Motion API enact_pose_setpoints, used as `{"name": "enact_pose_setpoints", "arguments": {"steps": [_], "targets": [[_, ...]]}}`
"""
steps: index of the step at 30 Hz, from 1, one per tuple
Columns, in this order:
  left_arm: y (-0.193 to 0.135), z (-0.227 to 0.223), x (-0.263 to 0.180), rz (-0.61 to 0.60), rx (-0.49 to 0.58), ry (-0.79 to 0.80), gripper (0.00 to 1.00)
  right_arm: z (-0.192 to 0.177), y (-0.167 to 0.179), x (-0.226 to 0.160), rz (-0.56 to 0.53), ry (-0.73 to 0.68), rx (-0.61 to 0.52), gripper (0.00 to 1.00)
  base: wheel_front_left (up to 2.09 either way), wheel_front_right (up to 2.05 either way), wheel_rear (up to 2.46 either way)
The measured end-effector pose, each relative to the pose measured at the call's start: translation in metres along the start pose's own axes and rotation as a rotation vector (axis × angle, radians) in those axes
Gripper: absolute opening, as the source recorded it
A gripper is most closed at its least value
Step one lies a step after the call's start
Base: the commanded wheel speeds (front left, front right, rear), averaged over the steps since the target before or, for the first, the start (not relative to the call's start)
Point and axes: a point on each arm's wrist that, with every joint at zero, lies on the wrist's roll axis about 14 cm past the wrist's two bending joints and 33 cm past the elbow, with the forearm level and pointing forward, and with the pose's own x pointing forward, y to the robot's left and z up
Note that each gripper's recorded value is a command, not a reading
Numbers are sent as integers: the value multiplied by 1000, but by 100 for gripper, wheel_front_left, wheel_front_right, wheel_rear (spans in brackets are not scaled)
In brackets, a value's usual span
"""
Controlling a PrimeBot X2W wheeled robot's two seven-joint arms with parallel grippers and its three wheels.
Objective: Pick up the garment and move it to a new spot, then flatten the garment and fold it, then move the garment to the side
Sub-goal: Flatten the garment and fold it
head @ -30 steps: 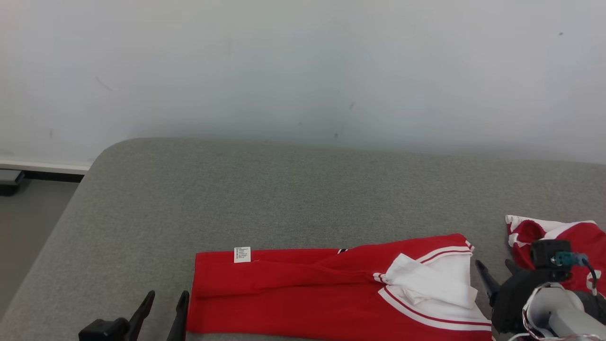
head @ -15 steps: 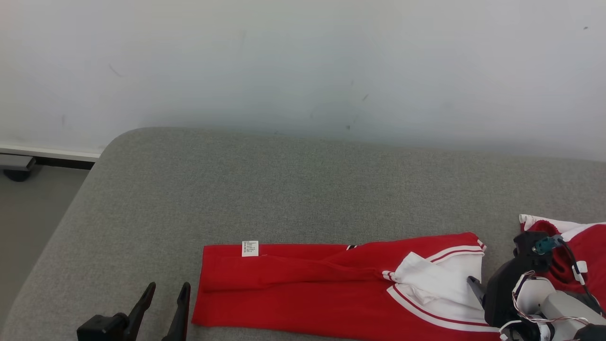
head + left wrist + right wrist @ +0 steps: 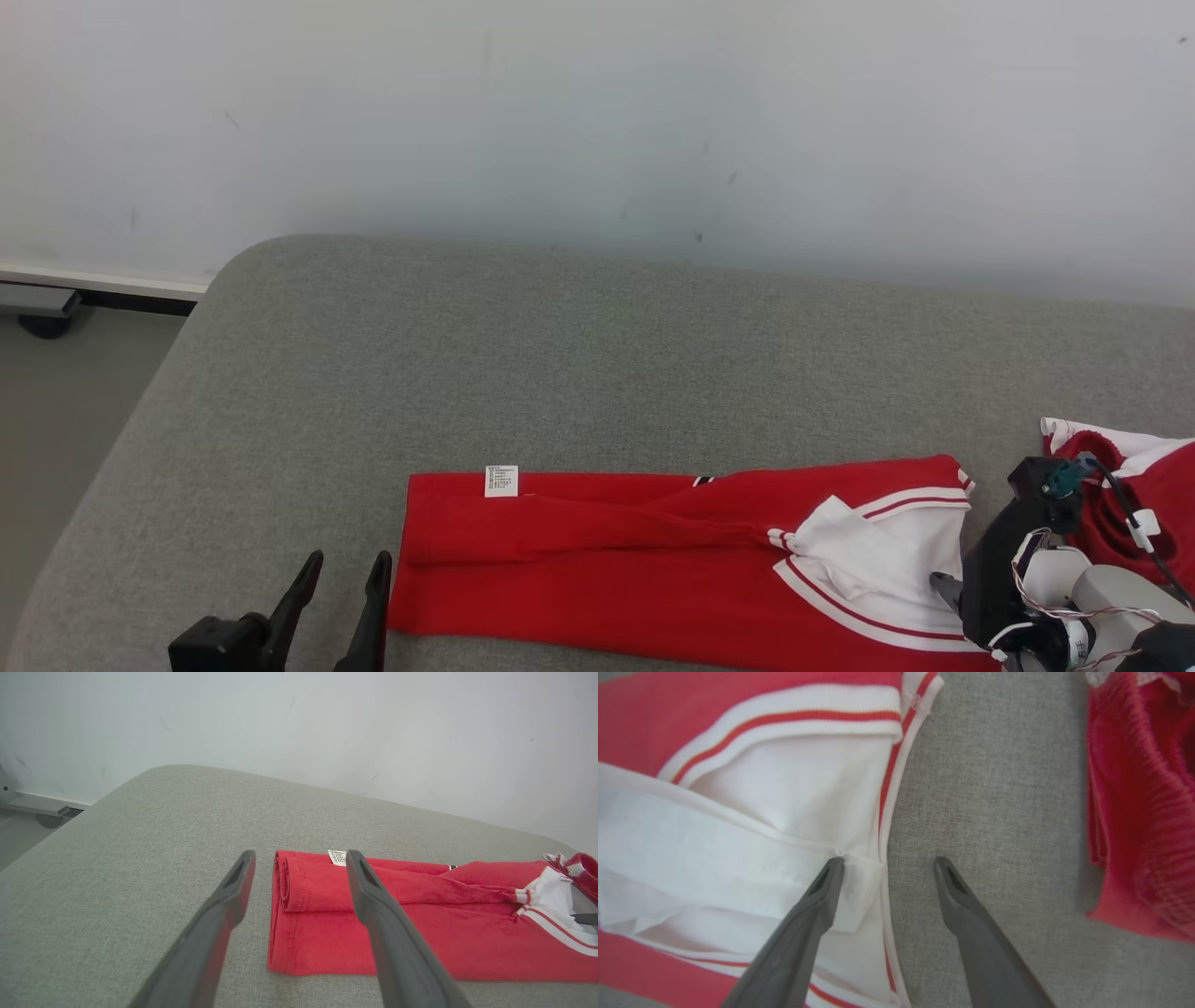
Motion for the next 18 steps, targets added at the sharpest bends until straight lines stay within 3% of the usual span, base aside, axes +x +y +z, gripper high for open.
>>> {"name": "enact_pose_setpoints", "arguments": {"steps": [1, 2, 3, 4, 8, 18], "targets": [[0, 0, 0, 0, -1, -1, 100, 0, 0, 0, 0, 7, 2, 91, 0, 0, 0], [-1, 0, 0, 1, -2, -1, 100, -1, 0, 1, 1, 15, 7, 67, 0, 0, 0], [0, 0, -1, 4, -2, -1, 100, -1, 2, 1, 9, 20, 4, 23, 0, 0, 0], [1, 0, -1, 7, -3, 0, 100, -1, 3, 2, 14, 24, 5, 0, 0, 0, 0], [3, 0, -2, 17, -2, -1, 100, 1, 17, 4, 53, 36, 16, 0, 0, 0, 0], [4, -3, -2, 17, -1, 6, 100, 12, 12, -1, 66, 1, 46, 0, 0, 0, 0]]}}
